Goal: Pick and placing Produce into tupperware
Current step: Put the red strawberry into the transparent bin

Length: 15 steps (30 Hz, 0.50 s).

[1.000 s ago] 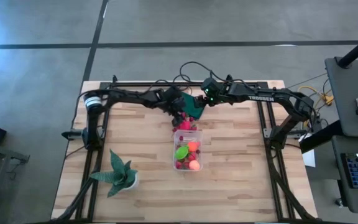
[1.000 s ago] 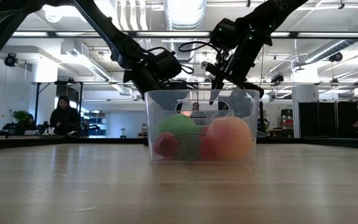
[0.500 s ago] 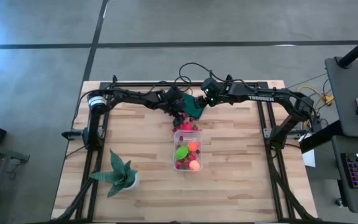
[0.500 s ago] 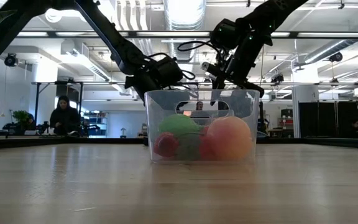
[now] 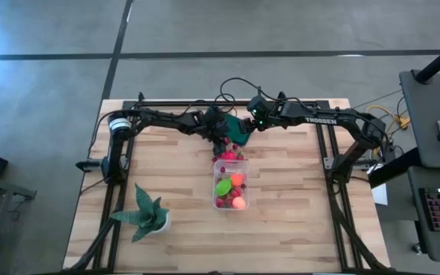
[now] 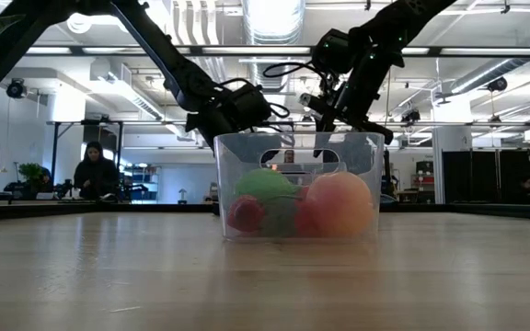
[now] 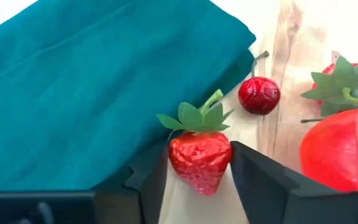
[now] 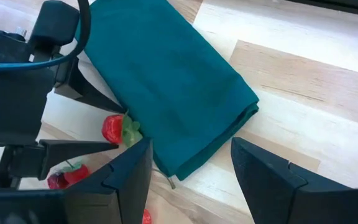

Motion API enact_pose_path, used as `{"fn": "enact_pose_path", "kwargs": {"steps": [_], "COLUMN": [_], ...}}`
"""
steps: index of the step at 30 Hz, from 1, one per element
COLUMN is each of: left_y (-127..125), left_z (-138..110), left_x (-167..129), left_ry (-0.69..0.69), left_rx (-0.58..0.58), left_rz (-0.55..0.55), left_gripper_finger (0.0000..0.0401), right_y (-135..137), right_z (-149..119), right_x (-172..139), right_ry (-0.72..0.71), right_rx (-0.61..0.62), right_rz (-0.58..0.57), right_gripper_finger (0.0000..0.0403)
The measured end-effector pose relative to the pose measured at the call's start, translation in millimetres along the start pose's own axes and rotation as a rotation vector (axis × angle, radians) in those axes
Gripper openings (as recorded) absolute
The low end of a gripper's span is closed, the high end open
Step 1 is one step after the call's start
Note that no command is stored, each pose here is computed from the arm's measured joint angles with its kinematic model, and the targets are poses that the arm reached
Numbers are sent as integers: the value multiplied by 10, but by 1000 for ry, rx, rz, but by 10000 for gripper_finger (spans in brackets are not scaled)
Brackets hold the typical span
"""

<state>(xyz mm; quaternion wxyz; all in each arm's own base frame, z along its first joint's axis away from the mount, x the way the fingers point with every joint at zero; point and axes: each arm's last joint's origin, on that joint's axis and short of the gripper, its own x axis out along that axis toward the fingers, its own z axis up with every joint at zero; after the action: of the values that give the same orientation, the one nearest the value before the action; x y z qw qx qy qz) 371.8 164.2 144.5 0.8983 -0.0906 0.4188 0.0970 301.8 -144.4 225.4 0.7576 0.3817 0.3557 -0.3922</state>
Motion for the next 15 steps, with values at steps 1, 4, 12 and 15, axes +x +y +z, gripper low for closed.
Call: {"fn": "enact_pose_path", "kwargs": {"steps": [1, 4, 12, 15], "left_y": [0, -7, -134, -182], "left_z": [0, 1, 151, 242], "left_x": [0, 1, -283, -457], "left_ry": [0, 0, -55, -104], "left_rx": [0, 1, 15, -22], "left_rz": [0, -2, -66, -70], "left_gripper_finger": [152, 138, 134, 133], "right_y": [0, 0, 0, 3], "right_z": [0, 0, -18, -38], "right_x": [0, 0, 0, -2], "right_ry": [0, 0, 35, 61], "right_rx": [0, 0, -14, -65], "right_rz": [0, 0, 19, 29], "right_gripper_finger": [210, 210, 210, 210]}}
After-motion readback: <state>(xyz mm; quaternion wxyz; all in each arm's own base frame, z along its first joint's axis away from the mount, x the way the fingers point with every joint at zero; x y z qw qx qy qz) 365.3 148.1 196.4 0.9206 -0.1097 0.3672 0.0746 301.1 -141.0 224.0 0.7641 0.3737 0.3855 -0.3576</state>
